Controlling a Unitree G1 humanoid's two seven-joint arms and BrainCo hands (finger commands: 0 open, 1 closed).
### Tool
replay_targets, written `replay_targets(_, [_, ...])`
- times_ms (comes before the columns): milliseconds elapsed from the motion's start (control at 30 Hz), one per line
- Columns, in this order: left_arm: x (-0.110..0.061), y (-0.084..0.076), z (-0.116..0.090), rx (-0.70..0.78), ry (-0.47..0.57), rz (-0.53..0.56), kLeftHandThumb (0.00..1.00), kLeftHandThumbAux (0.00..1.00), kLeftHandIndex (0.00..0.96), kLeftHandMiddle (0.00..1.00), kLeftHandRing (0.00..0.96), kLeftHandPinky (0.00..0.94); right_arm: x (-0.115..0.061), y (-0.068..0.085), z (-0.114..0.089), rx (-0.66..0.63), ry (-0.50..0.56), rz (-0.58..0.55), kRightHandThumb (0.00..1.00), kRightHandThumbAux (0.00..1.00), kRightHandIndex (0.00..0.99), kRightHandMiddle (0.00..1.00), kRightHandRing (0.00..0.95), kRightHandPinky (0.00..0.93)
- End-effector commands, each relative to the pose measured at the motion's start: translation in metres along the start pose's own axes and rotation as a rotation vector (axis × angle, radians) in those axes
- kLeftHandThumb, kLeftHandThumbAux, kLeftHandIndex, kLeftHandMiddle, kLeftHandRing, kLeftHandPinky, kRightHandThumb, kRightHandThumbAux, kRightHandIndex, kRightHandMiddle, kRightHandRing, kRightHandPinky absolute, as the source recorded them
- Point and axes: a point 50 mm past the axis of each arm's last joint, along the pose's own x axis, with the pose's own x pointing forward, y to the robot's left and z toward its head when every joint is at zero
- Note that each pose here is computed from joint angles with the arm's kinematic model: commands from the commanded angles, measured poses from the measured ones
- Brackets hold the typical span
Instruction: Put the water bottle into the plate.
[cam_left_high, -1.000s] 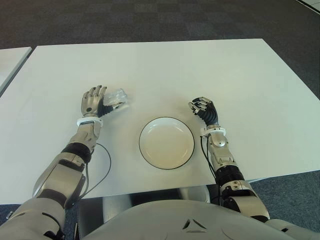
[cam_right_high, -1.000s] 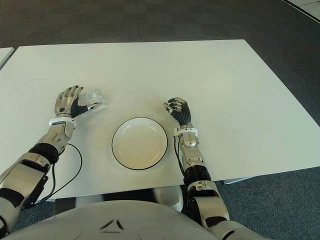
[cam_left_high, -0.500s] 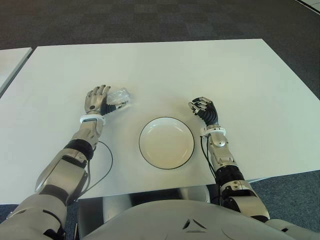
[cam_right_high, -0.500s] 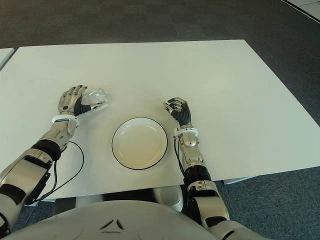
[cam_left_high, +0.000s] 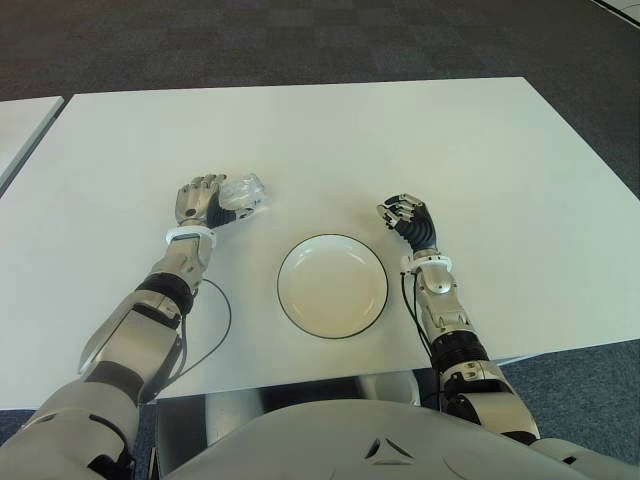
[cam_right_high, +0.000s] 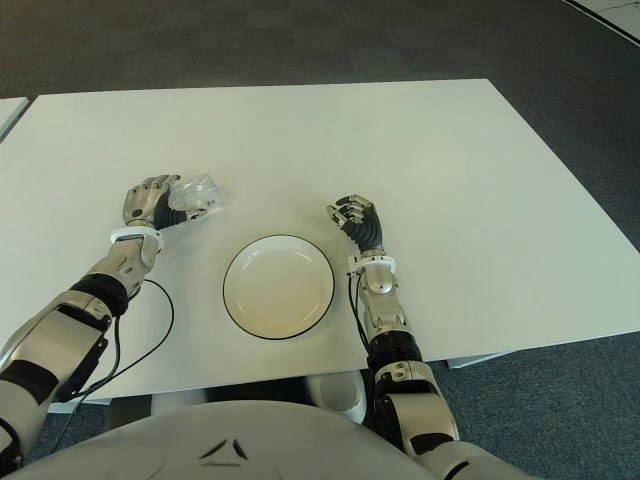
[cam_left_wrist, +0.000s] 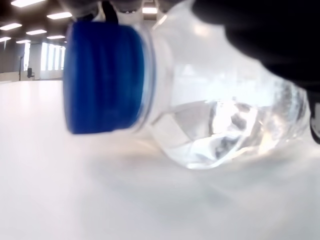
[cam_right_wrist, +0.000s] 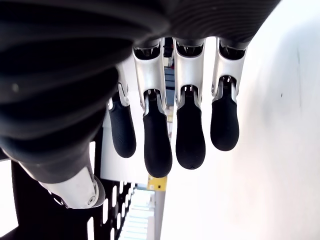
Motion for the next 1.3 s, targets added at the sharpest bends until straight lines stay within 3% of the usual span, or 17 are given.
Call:
replay_targets(33, [-0.0218,-0.0345,-0.0054,-0.004,0.05,-0.14,0.681,0.428,0.321,0.291,0.285,0.368,-0.0022,0.0009,-0.0033,-0.003,0.014,0.0,0.711,0.728,0.435,0.631,0.646,0.628])
replay_targets(100, [-0.022,-0.0346,-0.0057,-0.006,0.052,-0.136,0.696,0.438,0.368,0.351,0.347,0.42,-0.0022,0.0008,-0.0034,-0.003,0.015,-0.001,0.711,0.728,0.435,0.631,0.646,0.635])
replay_targets(167, [-0.0222,-0.0346,-0.006,-0.007,0.052,-0.132,0.72,0.451,0.416,0.467,0.472,0.521,-0.0021,0.0009,-0.0033,-0.003,0.016,0.0,0.71,0.727,0.435,0.629,0.645,0.64])
replay_targets(300, [-0.0227,-0.0352,-0.0057,-0.005,0.048,-0.131,0.727,0.625,0.429,0.599,0.612,0.631,-0.002,0.0009,-0.0031,-0.003,0.017,0.0,0.71,0.727,0.435,0.625,0.642,0.636])
replay_targets(367, [-0.0228,-0.0354,-0.0051,-0.003,0.045,-0.132,0.8,0.644,0.421,0.58,0.648,0.657,-0.002,0.001,-0.0031,-0.002,0.018,0.0,0.71,0.727,0.435,0.625,0.642,0.63])
replay_targets(533, [-0.0229,-0.0352,-0.0039,0.005,0.037,-0.137,0.844,0.655,0.421,0.566,0.693,0.707,-0.0019,0.0011,-0.0031,-0.001,0.018,0.0,0.71,0.728,0.435,0.625,0.64,0.624])
replay_targets(800, [-0.0235,-0.0352,-0.0051,-0.007,0.034,-0.146,0.851,0.661,0.413,0.55,0.766,0.816,-0.0019,0.001,-0.0032,-0.004,0.018,-0.001,0.711,0.728,0.435,0.624,0.641,0.635])
replay_targets(1300, [-0.0247,-0.035,-0.0073,-0.09,0.068,-0.128,0.85,0.667,0.4,0.545,0.842,0.848,-0.0019,0.0002,-0.0032,-0.006,0.018,-0.001,0.71,0.727,0.435,0.623,0.64,0.626])
